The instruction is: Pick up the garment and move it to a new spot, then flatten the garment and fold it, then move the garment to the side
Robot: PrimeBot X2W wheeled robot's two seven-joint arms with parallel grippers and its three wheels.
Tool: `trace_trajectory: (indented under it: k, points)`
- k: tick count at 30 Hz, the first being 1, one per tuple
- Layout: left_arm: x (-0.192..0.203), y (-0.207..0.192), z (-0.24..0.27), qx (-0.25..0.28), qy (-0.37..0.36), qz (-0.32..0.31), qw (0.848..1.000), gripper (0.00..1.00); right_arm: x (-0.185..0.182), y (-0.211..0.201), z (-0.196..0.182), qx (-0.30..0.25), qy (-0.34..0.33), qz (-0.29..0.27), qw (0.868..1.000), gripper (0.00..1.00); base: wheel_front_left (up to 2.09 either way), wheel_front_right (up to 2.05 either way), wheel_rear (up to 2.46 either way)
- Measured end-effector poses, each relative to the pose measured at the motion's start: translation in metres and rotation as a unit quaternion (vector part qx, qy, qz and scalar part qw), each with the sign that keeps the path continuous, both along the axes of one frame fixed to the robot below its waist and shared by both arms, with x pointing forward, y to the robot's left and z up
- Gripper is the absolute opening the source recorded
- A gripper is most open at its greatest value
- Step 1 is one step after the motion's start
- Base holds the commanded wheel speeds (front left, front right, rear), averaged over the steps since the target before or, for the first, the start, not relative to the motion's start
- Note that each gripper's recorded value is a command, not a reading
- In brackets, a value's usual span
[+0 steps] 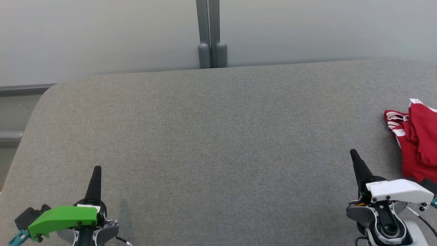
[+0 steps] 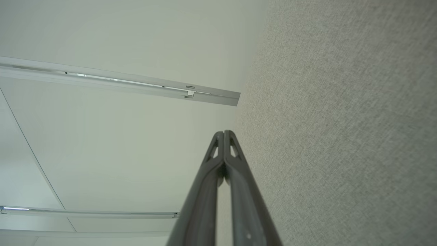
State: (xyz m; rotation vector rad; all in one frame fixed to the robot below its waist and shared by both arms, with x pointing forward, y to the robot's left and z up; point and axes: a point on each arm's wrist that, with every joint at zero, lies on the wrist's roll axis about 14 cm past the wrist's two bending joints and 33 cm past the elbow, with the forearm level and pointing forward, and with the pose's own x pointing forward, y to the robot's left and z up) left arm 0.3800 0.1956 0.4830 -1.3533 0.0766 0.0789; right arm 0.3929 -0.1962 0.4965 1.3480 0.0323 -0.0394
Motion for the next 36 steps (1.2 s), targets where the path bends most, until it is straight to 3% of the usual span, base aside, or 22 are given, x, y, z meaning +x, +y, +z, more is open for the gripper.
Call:
trace_trajectory:
  k: [36]
  points:
    - [0.007,0.003,0.021,-0.112,-0.045,0.000,0.993,0.00,-0.003,-0.003,0.011,0.112,-0.023,0.003,0.993,0.00,0.00,0.00,0.00]
